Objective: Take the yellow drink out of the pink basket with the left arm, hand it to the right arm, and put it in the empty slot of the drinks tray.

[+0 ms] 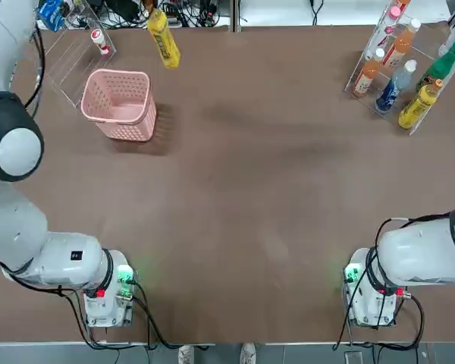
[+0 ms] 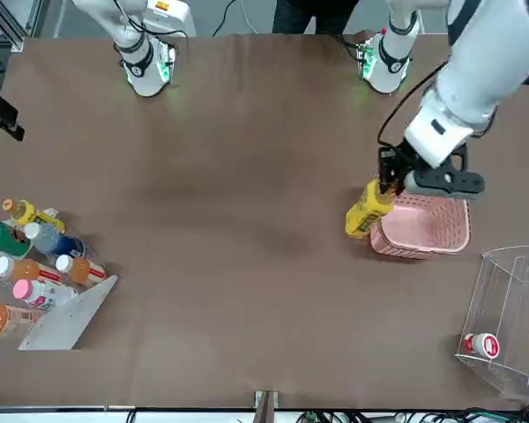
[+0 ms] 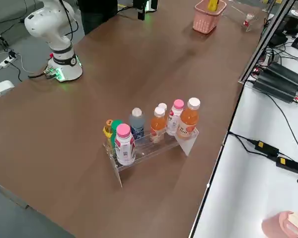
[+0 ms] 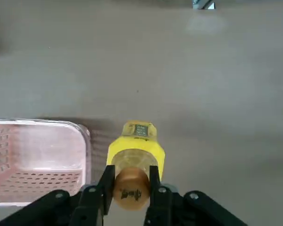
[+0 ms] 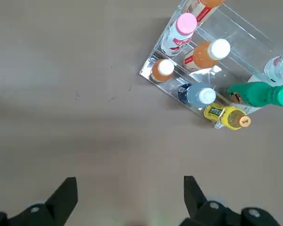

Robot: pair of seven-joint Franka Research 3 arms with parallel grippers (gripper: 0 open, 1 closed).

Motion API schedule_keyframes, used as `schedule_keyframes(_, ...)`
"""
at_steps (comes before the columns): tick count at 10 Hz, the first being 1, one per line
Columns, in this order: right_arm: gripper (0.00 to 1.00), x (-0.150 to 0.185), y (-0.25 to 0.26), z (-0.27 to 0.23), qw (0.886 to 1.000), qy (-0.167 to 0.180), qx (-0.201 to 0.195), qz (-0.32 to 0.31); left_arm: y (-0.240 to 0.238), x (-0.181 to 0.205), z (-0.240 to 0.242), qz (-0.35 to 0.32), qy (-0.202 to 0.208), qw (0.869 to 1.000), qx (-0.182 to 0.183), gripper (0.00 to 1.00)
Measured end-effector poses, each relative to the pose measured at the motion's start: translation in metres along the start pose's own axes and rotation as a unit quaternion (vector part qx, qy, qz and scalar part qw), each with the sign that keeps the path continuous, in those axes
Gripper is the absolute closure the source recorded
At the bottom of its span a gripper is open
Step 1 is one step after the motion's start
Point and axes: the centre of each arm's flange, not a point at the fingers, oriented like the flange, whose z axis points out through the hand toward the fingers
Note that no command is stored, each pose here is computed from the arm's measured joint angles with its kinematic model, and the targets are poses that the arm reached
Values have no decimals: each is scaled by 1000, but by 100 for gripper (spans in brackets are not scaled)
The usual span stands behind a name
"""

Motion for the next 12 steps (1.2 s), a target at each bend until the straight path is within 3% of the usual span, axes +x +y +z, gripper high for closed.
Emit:
schedule_keyframes(6, 0, 0, 0, 0, 1000, 0, 0, 0, 62, -2, 37, 27, -24, 999, -14, 67)
schedule_keyframes(10, 0, 0, 0, 0, 1000, 0, 0, 0, 88, 0, 72, 29, -25, 999, -1, 67)
schedule_keyframes(12, 0, 0, 0, 0, 1000, 0, 0, 0, 129, -12, 97, 12, -14, 1000, 13, 67)
